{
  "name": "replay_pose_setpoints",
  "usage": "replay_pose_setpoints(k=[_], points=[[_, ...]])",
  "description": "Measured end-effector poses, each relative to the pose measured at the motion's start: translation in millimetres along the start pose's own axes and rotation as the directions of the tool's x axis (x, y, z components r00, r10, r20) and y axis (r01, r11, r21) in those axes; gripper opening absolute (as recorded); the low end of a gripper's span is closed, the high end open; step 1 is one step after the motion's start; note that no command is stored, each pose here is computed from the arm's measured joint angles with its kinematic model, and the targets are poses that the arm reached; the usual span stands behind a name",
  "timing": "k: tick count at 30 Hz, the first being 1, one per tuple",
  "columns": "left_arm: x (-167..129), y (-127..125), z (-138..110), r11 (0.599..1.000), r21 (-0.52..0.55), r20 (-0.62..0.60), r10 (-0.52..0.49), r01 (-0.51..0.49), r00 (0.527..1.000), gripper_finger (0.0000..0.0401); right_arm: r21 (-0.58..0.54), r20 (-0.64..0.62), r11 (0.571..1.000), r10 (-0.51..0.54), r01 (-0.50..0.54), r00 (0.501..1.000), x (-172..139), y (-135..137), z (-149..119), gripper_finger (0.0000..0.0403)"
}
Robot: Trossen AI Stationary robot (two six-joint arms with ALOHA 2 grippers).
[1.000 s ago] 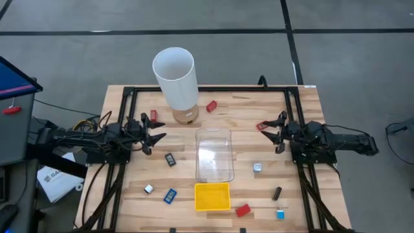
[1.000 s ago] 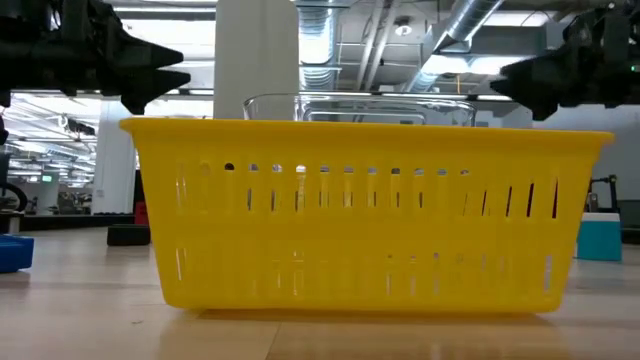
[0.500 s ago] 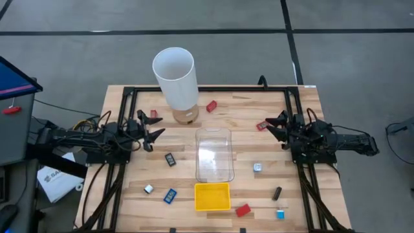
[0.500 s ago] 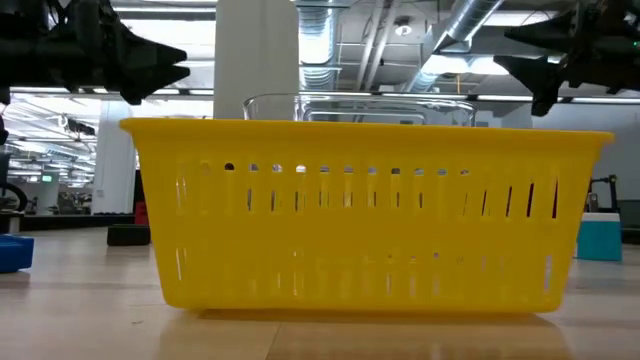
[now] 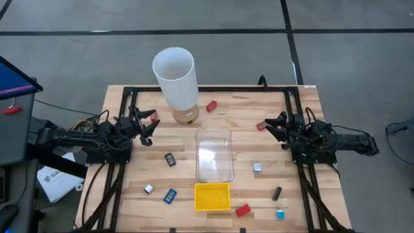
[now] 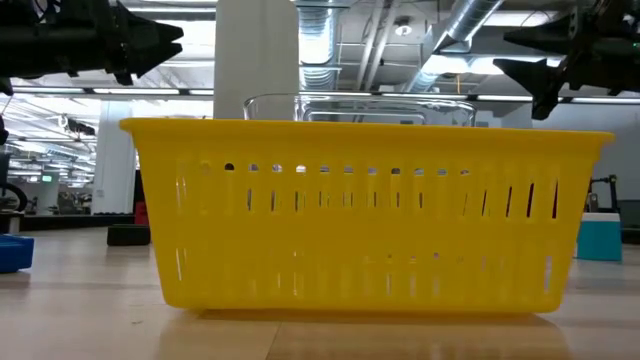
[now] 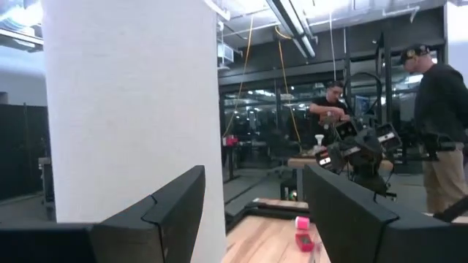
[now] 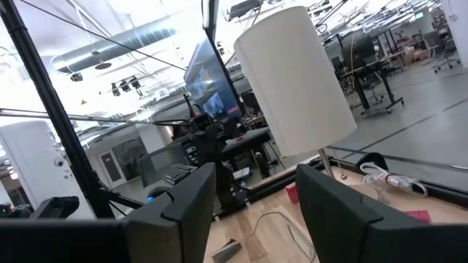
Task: Pick & Place Office items
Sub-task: Put the bottom red charger adapter into the transparent bin
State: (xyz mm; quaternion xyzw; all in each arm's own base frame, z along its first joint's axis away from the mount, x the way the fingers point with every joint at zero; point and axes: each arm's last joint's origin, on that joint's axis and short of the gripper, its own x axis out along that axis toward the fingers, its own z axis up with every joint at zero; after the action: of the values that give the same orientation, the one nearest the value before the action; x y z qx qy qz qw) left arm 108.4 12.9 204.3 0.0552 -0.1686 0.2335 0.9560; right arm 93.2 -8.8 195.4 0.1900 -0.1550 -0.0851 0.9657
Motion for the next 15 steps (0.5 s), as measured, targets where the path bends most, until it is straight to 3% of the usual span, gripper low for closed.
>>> replay_pose_setpoints(k=[8,15], points=[[-0.1,2.0,-0.1,0.998,-0.001,-0.011,0.067,-0.067,0.998,0.0227,-0.008,0.028,0.998,-0.069,0.07,0.997,-0.1,-1.9,1.1,0.0183],[-0.7,6.1,-0.4,0.978,0.001,-0.036,0.207,-0.207,0.978,0.0227,-0.038,0.053,0.992,-0.118,0.12,0.992,-0.2,-3.2,2.3,0.018]])
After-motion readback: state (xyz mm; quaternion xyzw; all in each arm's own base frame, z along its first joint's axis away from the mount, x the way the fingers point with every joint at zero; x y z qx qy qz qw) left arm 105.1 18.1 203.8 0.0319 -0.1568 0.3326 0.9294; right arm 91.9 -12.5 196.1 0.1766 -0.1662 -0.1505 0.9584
